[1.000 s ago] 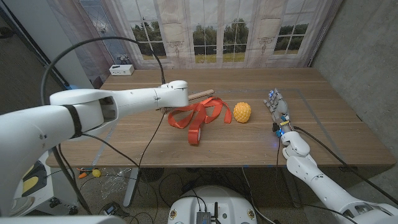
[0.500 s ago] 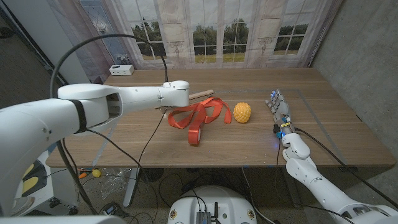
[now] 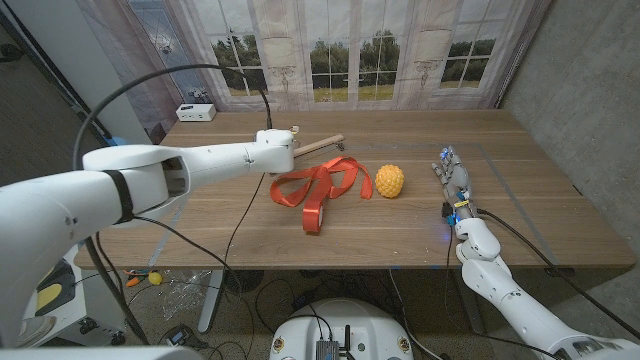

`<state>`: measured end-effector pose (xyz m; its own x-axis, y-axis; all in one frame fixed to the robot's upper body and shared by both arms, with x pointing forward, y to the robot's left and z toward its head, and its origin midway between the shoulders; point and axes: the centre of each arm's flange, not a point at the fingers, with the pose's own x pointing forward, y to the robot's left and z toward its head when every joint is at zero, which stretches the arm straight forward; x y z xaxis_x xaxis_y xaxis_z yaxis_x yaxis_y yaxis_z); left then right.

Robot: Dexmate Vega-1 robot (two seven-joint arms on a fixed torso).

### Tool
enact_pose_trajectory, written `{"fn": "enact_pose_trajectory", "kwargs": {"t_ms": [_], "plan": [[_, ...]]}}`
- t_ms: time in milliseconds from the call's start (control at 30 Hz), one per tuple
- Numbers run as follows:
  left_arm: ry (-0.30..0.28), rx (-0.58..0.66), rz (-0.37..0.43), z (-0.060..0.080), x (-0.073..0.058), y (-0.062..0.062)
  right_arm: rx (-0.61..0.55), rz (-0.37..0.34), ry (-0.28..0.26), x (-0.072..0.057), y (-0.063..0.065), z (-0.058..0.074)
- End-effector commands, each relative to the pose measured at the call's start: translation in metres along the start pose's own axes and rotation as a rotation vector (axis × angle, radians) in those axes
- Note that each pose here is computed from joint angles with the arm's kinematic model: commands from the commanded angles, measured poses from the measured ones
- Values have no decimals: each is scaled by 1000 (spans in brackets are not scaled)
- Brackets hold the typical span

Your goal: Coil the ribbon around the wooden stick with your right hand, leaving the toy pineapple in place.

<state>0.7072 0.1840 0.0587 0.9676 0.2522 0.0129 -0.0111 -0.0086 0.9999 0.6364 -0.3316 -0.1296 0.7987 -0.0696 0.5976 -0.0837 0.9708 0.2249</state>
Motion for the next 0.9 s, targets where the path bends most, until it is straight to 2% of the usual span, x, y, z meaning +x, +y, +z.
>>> {"fn": "enact_pose_trajectory", "kwargs": {"t_ms": [33, 167, 267, 567, 733, 900], "plan": [[-43, 49, 26, 6, 7, -11, -13, -23, 13, -10, -1, -4], [-42, 57, 31, 6, 8, -15, -22, -28, 8, -13, 0, -3], [-64, 37, 80, 2, 7, -17, -26, -27, 7, -14, 1, -1], [-172, -117, 371, -21, -12, -20, -31, -21, -1, -20, 6, 2], [-211, -138, 486, -36, -25, -19, -40, -7, -4, -22, 12, 5], [-239, -158, 541, -47, -36, -19, -42, 5, -6, -23, 18, 6]]}}
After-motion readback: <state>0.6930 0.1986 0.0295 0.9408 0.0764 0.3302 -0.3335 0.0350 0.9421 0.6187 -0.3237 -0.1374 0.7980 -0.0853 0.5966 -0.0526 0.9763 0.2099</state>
